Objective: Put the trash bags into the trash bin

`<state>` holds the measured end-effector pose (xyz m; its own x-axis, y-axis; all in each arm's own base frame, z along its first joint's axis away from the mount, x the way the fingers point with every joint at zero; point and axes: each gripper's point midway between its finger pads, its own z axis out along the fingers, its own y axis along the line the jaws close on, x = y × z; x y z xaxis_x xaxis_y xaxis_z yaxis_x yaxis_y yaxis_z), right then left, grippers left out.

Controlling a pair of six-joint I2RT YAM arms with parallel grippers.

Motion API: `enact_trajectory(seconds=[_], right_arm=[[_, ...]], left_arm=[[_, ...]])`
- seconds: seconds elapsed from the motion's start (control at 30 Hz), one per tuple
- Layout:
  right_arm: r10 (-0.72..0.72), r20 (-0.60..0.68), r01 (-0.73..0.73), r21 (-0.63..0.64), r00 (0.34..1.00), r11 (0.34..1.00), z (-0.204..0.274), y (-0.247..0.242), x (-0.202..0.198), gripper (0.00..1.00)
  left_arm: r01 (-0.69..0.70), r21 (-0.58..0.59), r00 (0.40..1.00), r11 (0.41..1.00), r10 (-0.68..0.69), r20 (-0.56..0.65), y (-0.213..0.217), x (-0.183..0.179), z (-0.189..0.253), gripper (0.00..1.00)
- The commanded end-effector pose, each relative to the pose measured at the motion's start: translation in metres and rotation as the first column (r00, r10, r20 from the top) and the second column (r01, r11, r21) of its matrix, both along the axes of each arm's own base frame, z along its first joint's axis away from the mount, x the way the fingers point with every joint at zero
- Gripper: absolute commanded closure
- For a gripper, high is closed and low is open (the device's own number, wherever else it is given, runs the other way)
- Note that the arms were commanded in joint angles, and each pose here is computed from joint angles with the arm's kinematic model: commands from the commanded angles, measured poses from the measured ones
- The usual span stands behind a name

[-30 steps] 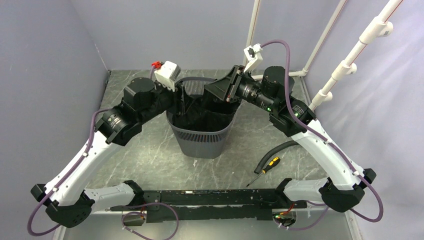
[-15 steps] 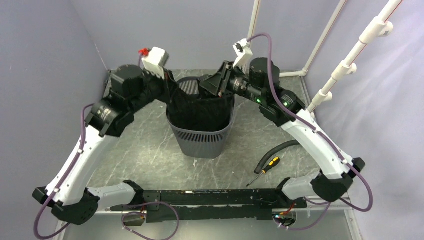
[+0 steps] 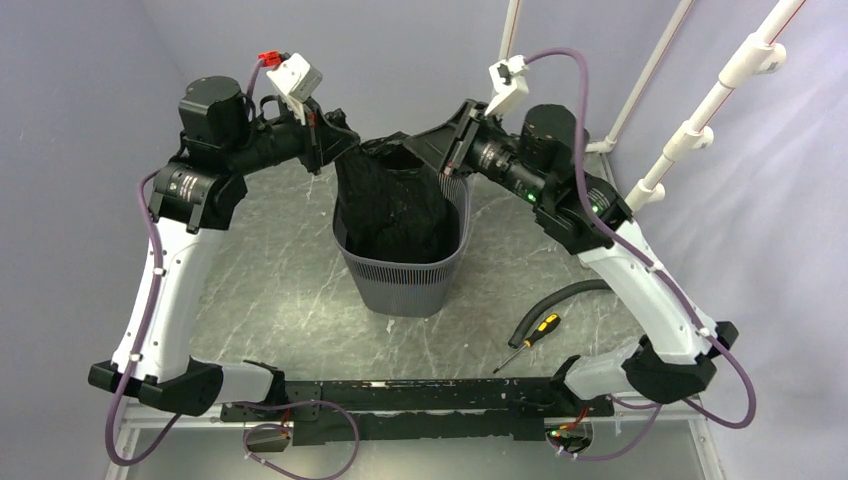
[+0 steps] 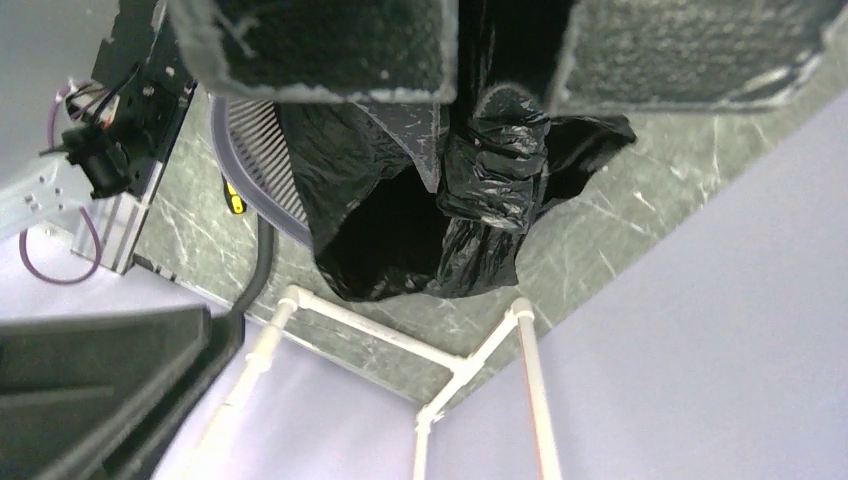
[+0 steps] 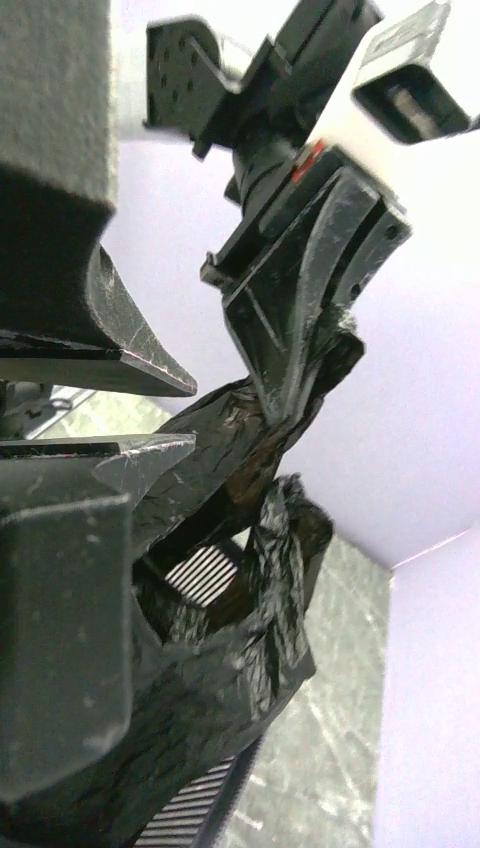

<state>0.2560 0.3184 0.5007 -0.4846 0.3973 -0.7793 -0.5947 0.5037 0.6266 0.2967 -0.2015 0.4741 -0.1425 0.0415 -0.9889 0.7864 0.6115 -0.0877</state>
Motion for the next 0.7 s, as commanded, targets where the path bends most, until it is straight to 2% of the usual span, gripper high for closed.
enact_trajectory(seconds=[0.0,0.07,0.17,0.27,0.3,0.33,0.43,0.53,0.67], right_arm=[[-0.031,0.038,0.025,0.142,0.999,0.99,0.033,-0.016,-0.011,0.76],[-0.034,0.012,0.033,0.131,0.999,0.991,0.018,-0.017,-0.011,0.76],[-0.057,0.013,0.056,0.069,0.998,0.996,-0.003,-0.02,-0.007,0.71],[-0.127,0.068,0.133,-0.076,0.99,0.988,-0.007,-0.036,0.004,0.58],[-0.125,0.092,0.137,-0.127,0.988,0.982,-0.009,-0.039,0.005,0.48],[-0.115,0.114,0.134,-0.175,0.987,0.975,-0.01,-0.04,0.006,0.41],[-0.059,0.151,0.106,-0.328,0.987,0.939,-0.025,-0.038,0.011,0.3],[0.027,0.194,0.058,-0.418,0.981,0.906,-0.033,-0.031,0.012,0.24],[0.149,0.229,-0.012,-0.509,0.962,0.861,-0.044,-0.017,0.014,0.22]], left_arm=[[0.17,0.044,0.974,0.984,-0.175,0.145,-0.003,-0.034,0.025,0.98],[0.176,0.05,0.976,0.983,-0.181,0.119,0.001,-0.028,0.018,0.98],[0.289,0.01,0.955,0.957,-0.289,0.066,-0.007,-0.036,0.015,0.98],[0.377,-0.022,0.926,0.926,-0.376,0.029,-0.012,-0.056,0.01,0.98],[0.392,-0.028,0.919,0.919,-0.391,0.042,-0.011,-0.066,0.011,0.98],[0.404,-0.036,0.915,0.914,-0.402,0.041,-0.011,-0.074,0.009,0.97],[0.448,-0.061,0.894,0.892,-0.448,0.007,-0.01,-0.095,-0.004,0.97],[0.458,-0.108,0.882,0.882,-0.466,-0.069,-0.01,-0.109,-0.017,0.97],[0.465,-0.136,0.87,0.875,-0.48,-0.116,-0.009,-0.119,-0.028,0.97]])
